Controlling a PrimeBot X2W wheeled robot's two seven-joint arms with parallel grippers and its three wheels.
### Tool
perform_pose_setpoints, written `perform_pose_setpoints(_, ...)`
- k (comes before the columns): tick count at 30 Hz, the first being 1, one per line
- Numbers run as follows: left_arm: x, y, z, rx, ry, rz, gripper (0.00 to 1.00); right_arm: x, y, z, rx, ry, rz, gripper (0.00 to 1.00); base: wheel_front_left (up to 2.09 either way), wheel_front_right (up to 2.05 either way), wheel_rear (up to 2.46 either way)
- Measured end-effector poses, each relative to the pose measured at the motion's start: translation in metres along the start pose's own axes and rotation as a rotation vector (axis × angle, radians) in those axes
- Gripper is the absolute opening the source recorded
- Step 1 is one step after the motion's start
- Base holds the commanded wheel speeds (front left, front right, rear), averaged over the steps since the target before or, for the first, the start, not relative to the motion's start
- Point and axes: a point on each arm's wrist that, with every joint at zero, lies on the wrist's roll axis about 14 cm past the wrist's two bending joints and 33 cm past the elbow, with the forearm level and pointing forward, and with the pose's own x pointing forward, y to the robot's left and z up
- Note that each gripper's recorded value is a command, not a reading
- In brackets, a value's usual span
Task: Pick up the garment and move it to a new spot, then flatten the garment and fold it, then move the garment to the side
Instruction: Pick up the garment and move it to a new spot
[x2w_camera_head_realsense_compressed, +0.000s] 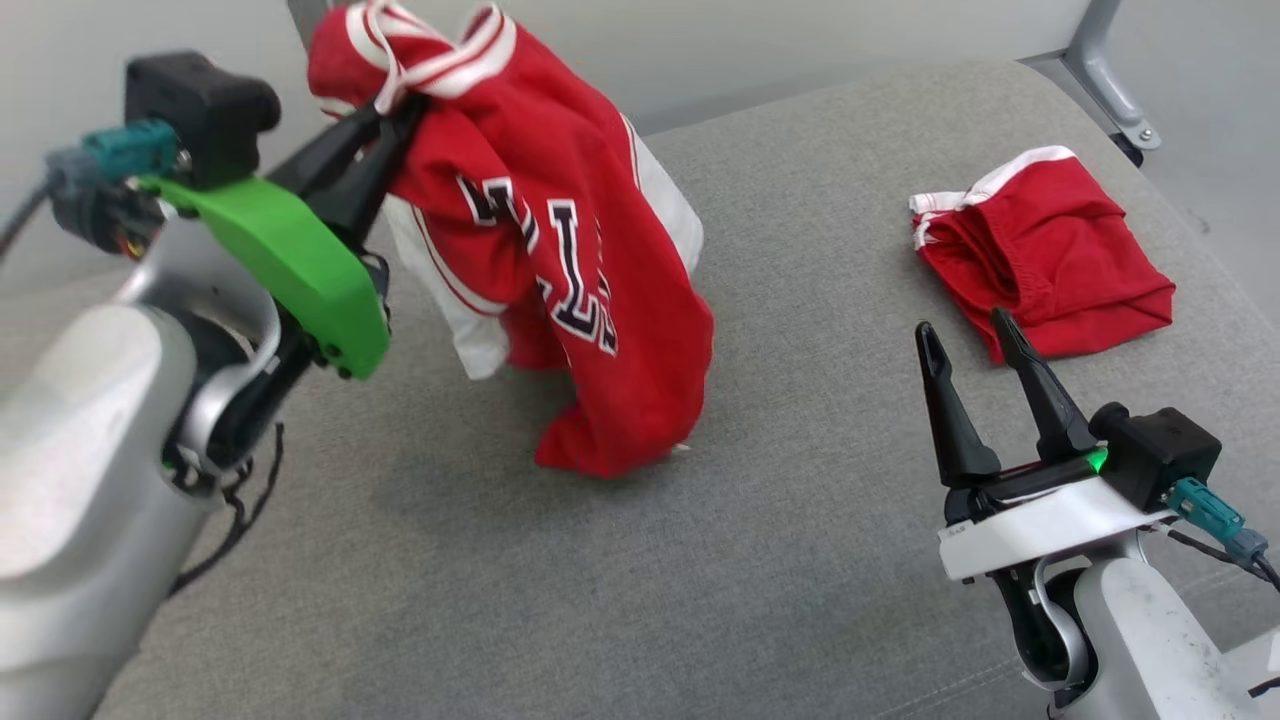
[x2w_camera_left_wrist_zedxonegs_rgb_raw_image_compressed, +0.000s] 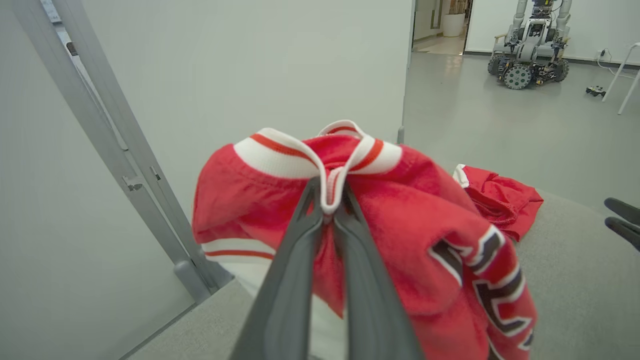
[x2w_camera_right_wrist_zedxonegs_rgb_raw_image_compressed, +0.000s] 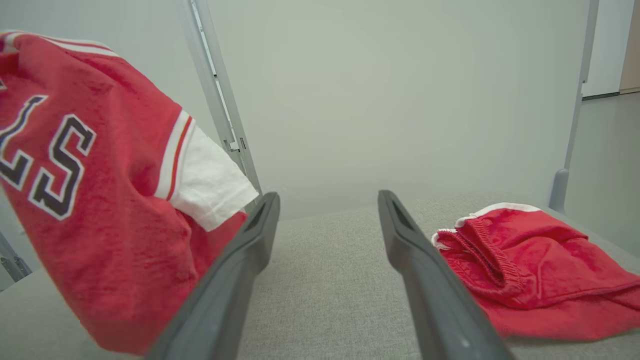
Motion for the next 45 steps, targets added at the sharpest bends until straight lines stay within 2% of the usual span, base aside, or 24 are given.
perform_pose_setpoints(4,0.001,-0.012,-0.051,-0.124,0.044,0.001,0.0,-0.001,-0.005,-0.006,0.0,0.018,-0.02,1.0,0.0,0.0,0.0)
perform_pose_setpoints(9,-0.01,-0.027,-0.138,-0.237,0.156,0.051,0.0,0.001,-0.005,-0.019,0.006,0.053,-0.026,1.0,0.0,0.0,0.0)
perform_pose_setpoints(16,-0.027,-0.048,-0.207,-0.266,0.269,0.08,0.0,0.006,0.006,-0.027,0.01,0.074,0.014,1.0,0.0,0.0,0.0)
perform_pose_setpoints(17,-0.028,-0.05,-0.211,-0.268,0.272,0.082,0.15,0.006,0.007,-0.028,0.01,0.076,0.02,1.0,0.0,0.0,0.0)
perform_pose_setpoints(18,-0.029,-0.05,-0.214,-0.268,0.275,0.086,0.48,0.007,0.008,-0.029,0.008,0.078,0.023,1.0,0.0,0.0,0.0)
perform_pose_setpoints(19,-0.031,-0.05,-0.215,-0.266,0.272,0.095,1.0,0.007,0.008,-0.029,0.006,0.082,0.027,1.0,0.0,0.0,0.0)
perform_pose_setpoints(26,-0.033,-0.037,-0.193,-0.245,0.18,0.145,1.0,0.008,0.017,-0.029,0.012,0.081,0.06,1.0,0.0,0.0,0.0)
perform_pose_setpoints(32,-0.05,-0.013,-0.164,-0.205,0.092,0.222,1.0,0.007,0.025,-0.026,0.02,0.069,0.083,1.0,0.0,0.0,0.0)
perform_pose_setpoints(39,-0.098,0.028,-0.138,-0.175,0.002,0.413,1.0,0.008,0.037,-0.027,0.038,0.068,0.112,1.0,0.0,0.0,0.0)
perform_pose_setpoints(45,-0.147,0.048,-0.134,-0.183,-0.036,0.589,1.0,0.008,0.049,-0.03,0.057,0.071,0.131,1.0,0.0,0.0,0.0)
